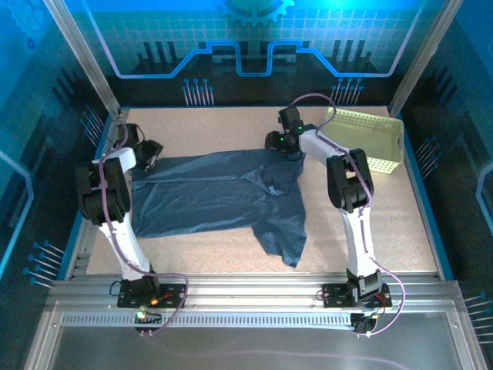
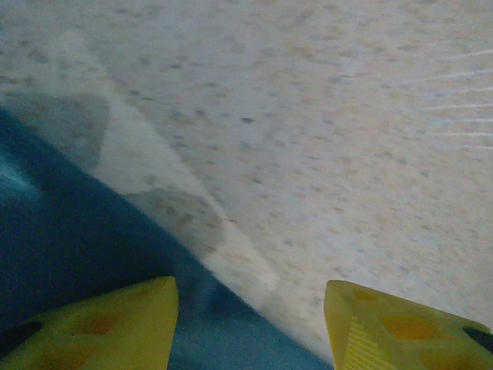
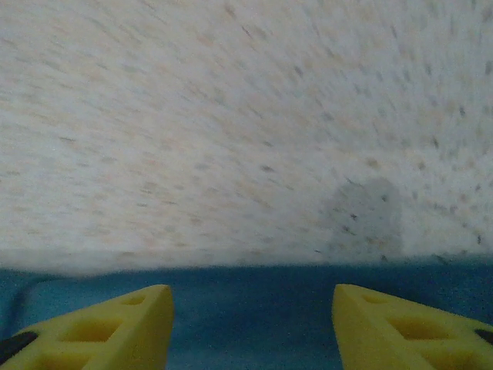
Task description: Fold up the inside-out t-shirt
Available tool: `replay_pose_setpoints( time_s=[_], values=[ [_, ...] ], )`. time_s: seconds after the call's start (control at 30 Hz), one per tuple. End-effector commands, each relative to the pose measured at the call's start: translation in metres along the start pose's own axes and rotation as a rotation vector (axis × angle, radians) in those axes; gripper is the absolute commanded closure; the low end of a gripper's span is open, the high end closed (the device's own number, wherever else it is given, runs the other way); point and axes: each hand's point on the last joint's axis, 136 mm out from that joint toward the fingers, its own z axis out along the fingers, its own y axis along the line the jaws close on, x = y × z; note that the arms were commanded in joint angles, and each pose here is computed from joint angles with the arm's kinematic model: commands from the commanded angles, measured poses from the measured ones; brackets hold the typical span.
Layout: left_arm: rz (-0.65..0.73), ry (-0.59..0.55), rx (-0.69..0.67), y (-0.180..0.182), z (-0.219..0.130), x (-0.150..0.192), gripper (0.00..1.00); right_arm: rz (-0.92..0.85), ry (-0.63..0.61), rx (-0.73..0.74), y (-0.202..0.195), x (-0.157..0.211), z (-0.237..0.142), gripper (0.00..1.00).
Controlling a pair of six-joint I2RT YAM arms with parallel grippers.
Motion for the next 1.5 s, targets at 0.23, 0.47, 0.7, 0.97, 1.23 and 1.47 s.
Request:
replay_pose_setpoints(
  time_s=[0.23, 0.47, 0.7, 0.97, 1.23, 1.47],
  values=[
    [-0.130, -0.030, -0.042, 0.043, -0.001, -0.010, 0.46, 0.232, 0.048, 0.176, -0.089, 0.013, 0.005, 0.45],
    [-0.120, -0.073, -0.019, 0.037, -0.011, -0.025, 0.45, 0.202, 0.019, 0.143, -0.089, -0.001, -0.002, 0.46],
    [-0.009, -0.093, 0.092, -0.015, -0.048, -0.036, 0.38, 0.035, -0.058, 0.068, -0.051, -0.034, -0.048, 0.44],
    [0.061, -0.067, 0.059, -0.016, -0.083, 0.008, 0.37, -0.131, -0.019, 0.003, 0.003, 0.016, -0.081, 0.44],
    [-0.002, 0.038, 0.063, 0.013, -0.050, 0.036, 0.38, -0.149, 0.101, -0.080, 0.035, 0.076, -0.068, 0.46],
    [-0.070, 0.041, 0.005, 0.051, -0.044, 0.038, 0.39, -0.212, 0.137, -0.113, 0.044, 0.089, -0.050, 0.42]
  ],
)
